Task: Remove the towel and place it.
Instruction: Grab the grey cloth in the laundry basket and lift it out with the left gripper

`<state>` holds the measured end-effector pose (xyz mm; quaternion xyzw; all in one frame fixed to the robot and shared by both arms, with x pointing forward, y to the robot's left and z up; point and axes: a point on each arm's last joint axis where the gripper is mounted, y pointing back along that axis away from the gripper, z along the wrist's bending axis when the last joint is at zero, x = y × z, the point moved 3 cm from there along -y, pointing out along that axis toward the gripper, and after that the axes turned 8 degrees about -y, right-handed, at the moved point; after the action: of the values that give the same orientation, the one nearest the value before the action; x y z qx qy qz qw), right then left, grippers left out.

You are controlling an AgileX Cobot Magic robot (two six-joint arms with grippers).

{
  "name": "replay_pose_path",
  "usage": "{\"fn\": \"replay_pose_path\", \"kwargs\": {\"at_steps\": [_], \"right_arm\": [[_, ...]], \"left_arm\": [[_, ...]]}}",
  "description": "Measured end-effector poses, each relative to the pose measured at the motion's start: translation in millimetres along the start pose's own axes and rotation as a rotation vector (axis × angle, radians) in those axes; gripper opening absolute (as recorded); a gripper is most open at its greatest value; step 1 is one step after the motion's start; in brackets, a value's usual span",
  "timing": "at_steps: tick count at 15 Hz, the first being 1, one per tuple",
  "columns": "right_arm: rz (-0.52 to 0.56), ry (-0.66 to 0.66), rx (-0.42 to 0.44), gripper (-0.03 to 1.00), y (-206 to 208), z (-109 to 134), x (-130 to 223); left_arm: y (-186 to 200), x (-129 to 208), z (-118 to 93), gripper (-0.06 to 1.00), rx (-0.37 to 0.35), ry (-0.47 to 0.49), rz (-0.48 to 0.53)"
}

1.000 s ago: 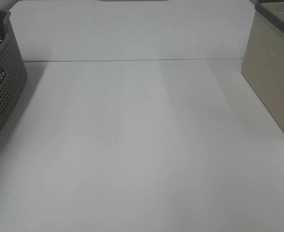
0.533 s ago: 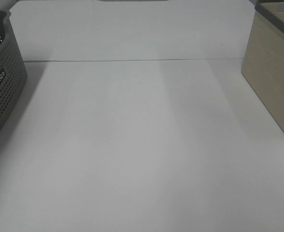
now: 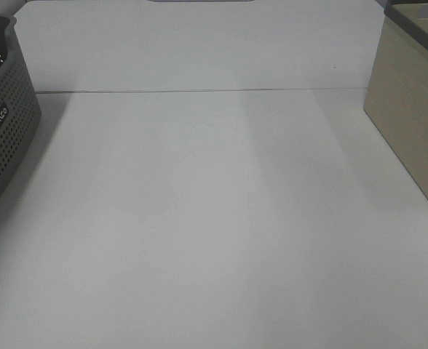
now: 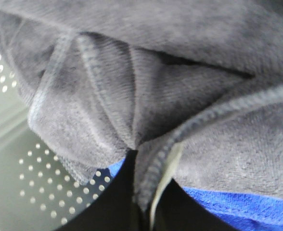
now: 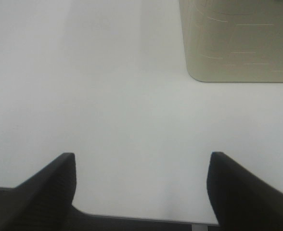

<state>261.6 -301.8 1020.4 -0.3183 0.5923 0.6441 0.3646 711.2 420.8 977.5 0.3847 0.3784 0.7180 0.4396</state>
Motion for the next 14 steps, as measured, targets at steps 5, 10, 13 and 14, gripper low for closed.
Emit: {"fn": "replay_pose_path", "kwargs": {"at_steps": [5,10,13,14], "right_arm": [[0.000,0.000,0.000,0.75,0,0,0],[0.000,0.000,0.000,0.75,0,0,0],[0.000,0.000,0.000,0.75,0,0,0],[0.000,0.000,0.000,0.75,0,0,0]], "left_arm": [[98,-10,16,0.00,-0.124,0.297,-0.063],[245,-25,-8,0.00,-0.268,0.342,-0.247],[305,-35,-27,0.00,-0.379,0.300,-0.347],[328,-42,-36,0.00,-0.424,0.271,-0.400]]}}
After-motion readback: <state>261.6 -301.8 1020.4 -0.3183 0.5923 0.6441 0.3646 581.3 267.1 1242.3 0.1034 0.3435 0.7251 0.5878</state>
